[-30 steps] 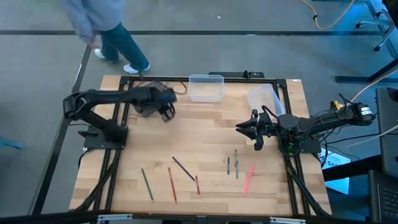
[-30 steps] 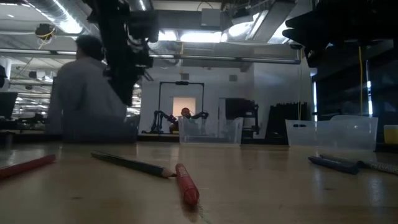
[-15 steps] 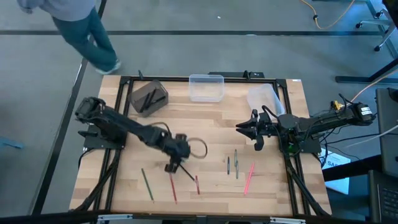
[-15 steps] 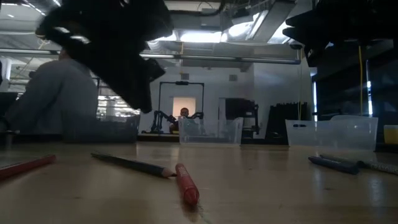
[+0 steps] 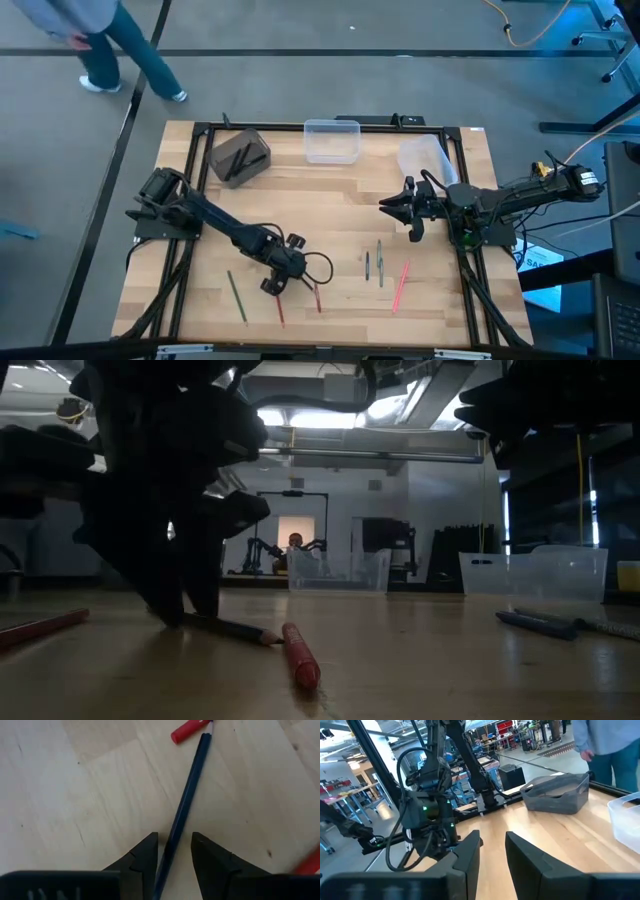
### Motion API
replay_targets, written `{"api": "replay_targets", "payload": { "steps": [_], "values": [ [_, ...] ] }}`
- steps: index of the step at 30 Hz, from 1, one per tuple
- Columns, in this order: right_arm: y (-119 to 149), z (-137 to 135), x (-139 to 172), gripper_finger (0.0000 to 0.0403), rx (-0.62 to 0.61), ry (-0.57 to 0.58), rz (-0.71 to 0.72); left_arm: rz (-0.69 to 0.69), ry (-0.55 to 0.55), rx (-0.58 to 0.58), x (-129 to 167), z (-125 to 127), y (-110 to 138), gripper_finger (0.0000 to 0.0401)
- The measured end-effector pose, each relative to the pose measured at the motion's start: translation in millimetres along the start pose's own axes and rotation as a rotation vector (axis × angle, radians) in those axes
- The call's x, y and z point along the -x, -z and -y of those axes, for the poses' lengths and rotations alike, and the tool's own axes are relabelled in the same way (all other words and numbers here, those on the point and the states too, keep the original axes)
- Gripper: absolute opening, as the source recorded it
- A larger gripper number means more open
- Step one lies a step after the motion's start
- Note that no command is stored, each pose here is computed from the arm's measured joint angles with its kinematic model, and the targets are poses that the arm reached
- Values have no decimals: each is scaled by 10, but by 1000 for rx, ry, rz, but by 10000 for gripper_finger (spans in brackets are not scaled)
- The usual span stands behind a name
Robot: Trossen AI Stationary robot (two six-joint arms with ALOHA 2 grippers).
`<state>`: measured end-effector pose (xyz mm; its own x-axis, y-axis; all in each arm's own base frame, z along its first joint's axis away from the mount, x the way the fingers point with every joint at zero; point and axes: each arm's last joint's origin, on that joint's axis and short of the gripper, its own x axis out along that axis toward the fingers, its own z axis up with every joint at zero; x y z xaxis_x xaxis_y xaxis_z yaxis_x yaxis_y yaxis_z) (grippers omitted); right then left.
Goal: Sort crayons/erasers/pens/pencils in bins
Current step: Put the black pencil into the left transparent bin
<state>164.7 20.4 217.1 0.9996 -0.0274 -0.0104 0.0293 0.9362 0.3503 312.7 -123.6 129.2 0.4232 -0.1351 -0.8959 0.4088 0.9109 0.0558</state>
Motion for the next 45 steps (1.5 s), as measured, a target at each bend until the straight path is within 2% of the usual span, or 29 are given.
{"api": "replay_targets", "payload": {
  "steps": [4, 10, 14, 20, 25, 32, 39, 45],
  "values": [
    [7, 0, 0, 97, -4, -5, -9, -2, 1, -4, 9, 0, 2, 94],
    [7, 0, 0, 97, -2, -6, -9, -22, 0, 7, 11, -12, 23, 40],
    [7, -1, 0, 97, -3, -7, -10, -34, -5, 58, 11, -21, 36, 8],
    [12, 1, 0, 97, -2, -5, -15, -20, -75, 127, 8, -24, 27, 9],
    [17, 3, 0, 97, -26, -3, -20, -15, -137, 104, 5, -27, 24, 3],
    [21, 5, 0, 97, -28, -1, -24, -29, -292, 91, 33, 0, 41, 2],
    [24, 9, 0, 97, -32, 10, -24, -30, -393, 152, 284, 7, -32, 2],
    [26, 10, 0, 97, -35, 11, -27, 34, -477, 225, 547, -1, -62, 1]
  ]
}}
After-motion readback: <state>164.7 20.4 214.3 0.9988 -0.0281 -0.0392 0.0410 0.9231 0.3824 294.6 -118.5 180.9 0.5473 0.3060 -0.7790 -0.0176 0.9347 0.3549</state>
